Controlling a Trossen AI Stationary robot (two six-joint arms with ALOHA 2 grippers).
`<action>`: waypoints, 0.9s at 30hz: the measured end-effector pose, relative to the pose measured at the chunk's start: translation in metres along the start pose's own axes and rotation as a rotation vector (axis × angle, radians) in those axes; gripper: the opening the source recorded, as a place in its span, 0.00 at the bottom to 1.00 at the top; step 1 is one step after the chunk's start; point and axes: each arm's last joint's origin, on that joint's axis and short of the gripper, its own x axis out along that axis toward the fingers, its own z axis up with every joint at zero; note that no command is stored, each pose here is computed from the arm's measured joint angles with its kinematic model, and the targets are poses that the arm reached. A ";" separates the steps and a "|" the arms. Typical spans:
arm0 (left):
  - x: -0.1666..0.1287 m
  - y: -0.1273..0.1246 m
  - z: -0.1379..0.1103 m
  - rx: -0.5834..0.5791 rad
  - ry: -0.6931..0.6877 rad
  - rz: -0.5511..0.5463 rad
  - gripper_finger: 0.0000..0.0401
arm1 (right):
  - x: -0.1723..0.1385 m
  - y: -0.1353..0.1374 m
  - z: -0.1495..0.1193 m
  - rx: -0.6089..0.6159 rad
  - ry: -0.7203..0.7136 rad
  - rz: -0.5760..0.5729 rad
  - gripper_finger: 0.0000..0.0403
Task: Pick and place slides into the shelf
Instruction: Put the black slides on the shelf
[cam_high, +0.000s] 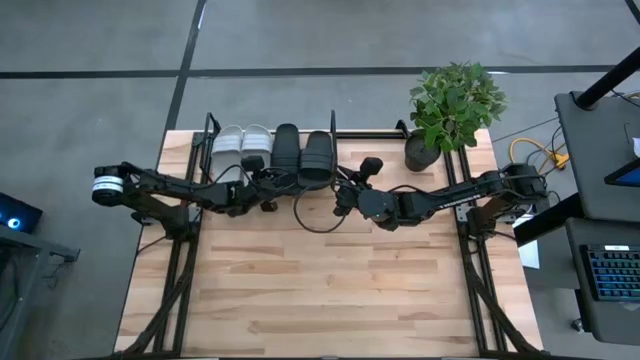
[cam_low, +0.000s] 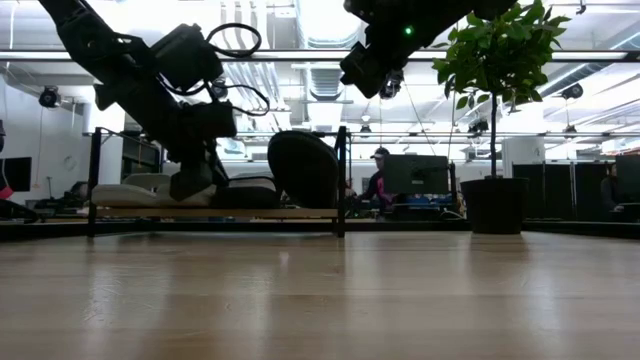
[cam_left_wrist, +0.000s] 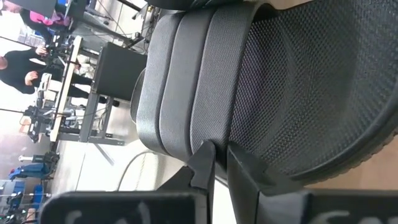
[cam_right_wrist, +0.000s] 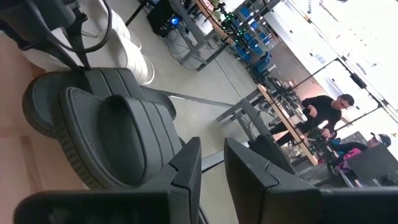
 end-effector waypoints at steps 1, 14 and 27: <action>0.000 0.000 0.000 0.004 0.002 -0.001 0.03 | 0.000 0.000 -0.001 -0.002 0.001 0.001 0.15; -0.004 0.004 -0.003 0.017 0.011 -0.007 0.03 | -0.001 0.013 0.000 0.003 -0.203 0.388 0.16; -0.008 0.009 -0.002 -0.001 -0.004 0.003 0.03 | 0.008 0.036 -0.009 -0.106 -0.202 0.460 0.37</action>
